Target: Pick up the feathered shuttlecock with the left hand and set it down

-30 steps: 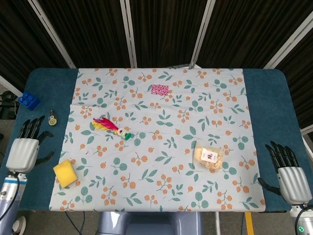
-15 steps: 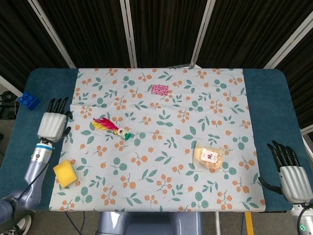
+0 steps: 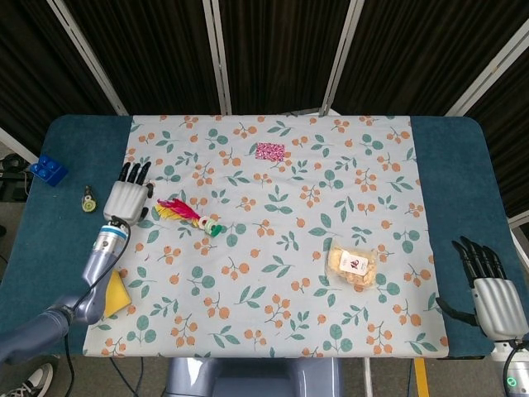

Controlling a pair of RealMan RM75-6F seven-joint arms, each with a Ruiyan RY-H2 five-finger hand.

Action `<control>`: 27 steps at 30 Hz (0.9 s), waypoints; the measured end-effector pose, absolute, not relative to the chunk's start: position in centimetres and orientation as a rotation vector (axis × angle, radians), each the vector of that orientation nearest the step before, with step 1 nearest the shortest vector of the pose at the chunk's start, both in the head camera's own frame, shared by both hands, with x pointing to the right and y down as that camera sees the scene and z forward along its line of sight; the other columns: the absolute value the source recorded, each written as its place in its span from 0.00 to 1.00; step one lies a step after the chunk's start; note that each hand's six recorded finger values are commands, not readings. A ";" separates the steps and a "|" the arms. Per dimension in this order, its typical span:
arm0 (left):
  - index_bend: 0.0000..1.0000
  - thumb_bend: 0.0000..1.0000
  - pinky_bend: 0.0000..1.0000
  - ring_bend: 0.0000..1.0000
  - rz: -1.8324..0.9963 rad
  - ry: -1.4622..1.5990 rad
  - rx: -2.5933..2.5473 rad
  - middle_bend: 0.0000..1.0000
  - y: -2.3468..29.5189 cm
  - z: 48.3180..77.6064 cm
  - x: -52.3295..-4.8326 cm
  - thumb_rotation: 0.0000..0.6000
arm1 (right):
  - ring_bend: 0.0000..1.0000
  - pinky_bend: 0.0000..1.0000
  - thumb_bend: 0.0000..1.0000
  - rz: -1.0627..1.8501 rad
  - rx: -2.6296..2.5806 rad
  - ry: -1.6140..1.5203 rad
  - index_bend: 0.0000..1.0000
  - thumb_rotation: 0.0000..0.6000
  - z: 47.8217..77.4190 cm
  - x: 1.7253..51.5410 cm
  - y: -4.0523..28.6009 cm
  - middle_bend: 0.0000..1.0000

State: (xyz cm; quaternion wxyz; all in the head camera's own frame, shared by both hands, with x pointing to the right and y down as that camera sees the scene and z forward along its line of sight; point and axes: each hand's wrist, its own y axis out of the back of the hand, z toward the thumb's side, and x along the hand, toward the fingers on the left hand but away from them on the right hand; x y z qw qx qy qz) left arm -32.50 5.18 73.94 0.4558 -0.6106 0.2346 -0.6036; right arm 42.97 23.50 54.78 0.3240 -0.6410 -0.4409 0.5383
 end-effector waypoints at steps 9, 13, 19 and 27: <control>0.50 0.35 0.00 0.00 -1.479 0.542 -1.518 0.00 5.3 75.9 -30.3 1.00 | 0.00 0.00 0.10 1.411 -1.692 -1.169 0.05 1.00 54.8 42.9 23.4 0.00; 0.51 0.35 0.00 0.00 -1.470 0.551 -1.530 0.00 5.2 76.4 -29.3 1.00 | 0.00 0.00 0.10 1.413 -1.698 -1.169 0.05 1.00 54.9 42.9 23.3 0.00; 0.55 0.41 0.00 0.00 -1.451 0.559 -1.533 0.00 5.2 76.7 -28.3 1.00 | 0.00 0.00 0.10 1.415 -1.703 -1.172 0.05 1.00 54.9 42.9 23.4 0.00; 0.57 0.51 0.00 0.00 -1.444 0.562 -1.529 0.00 5.2 77.0 -28.0 1.00 | 0.00 0.00 0.10 1.413 -1.705 -1.176 0.05 1.00 54.9 42.8 23.3 0.00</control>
